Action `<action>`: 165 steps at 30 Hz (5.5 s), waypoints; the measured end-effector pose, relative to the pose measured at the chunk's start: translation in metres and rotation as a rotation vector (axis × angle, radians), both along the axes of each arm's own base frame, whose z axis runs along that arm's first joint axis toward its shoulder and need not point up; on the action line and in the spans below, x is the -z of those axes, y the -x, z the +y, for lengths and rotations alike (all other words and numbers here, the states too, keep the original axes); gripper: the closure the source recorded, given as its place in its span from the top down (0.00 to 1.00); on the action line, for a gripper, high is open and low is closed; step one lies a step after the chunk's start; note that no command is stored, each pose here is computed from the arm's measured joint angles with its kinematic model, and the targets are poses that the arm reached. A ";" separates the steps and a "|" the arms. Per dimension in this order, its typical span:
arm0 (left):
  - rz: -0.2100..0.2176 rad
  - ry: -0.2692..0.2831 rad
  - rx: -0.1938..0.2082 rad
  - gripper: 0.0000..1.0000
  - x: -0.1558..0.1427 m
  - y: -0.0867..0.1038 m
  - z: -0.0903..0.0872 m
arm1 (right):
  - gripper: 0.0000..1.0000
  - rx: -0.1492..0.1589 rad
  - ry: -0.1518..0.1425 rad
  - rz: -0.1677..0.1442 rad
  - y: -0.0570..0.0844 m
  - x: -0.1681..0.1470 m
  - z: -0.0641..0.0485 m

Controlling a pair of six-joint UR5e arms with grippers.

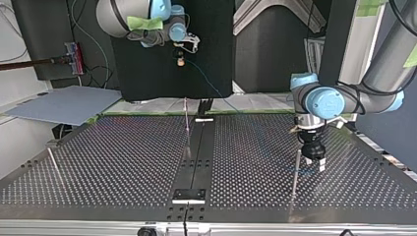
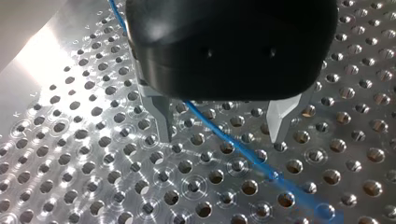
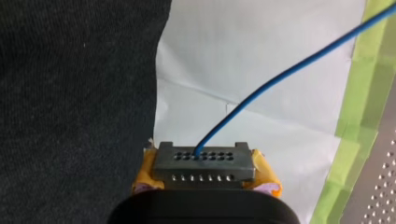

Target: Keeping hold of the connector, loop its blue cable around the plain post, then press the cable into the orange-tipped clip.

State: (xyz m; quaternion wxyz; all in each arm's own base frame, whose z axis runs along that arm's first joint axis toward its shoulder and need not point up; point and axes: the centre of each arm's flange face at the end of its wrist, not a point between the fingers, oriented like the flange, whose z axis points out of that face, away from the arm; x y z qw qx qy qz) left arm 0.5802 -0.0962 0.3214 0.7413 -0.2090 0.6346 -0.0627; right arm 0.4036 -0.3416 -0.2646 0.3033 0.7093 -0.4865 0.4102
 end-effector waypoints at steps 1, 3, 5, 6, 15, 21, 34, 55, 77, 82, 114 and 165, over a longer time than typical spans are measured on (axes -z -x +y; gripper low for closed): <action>0.000 0.000 0.000 1.00 0.000 0.000 0.000 | 0.00 0.005 0.001 -0.001 0.002 0.000 -0.001; 0.000 0.000 -0.001 1.00 0.000 0.000 0.000 | 0.00 0.015 0.003 -0.004 0.007 0.001 -0.003; 0.000 0.000 -0.001 1.00 0.000 0.000 0.000 | 0.00 0.022 0.003 -0.005 0.010 0.001 -0.004; 0.000 0.000 -0.001 1.00 0.000 0.000 0.000 | 0.00 0.026 0.003 -0.005 0.012 0.001 -0.006; 0.000 0.000 -0.001 1.00 0.000 0.000 0.000 | 0.00 0.051 0.004 -0.006 0.021 0.002 -0.014; 0.000 0.000 -0.002 1.00 0.000 0.000 0.001 | 0.00 0.092 0.006 -0.016 0.044 0.004 -0.025; -0.001 0.001 -0.001 1.00 0.000 0.000 0.001 | 0.00 0.096 0.022 -0.024 0.065 0.005 -0.038; 0.004 0.003 -0.010 1.00 0.000 0.000 0.002 | 0.00 0.075 0.132 -0.088 0.057 -0.070 -0.027; 0.010 0.004 -0.024 1.00 0.001 0.001 0.006 | 0.00 0.092 0.154 -0.088 0.075 -0.148 0.005; 0.010 0.004 -0.025 1.00 0.001 0.001 0.007 | 0.00 0.094 0.177 -0.094 0.077 -0.167 0.003; 0.009 0.004 -0.038 1.00 0.001 -0.001 0.014 | 0.00 0.031 0.453 -0.211 0.076 -0.239 -0.048; 0.140 0.171 -0.016 1.00 0.045 0.025 0.030 | 0.00 0.027 0.359 -0.193 0.094 -0.167 -0.034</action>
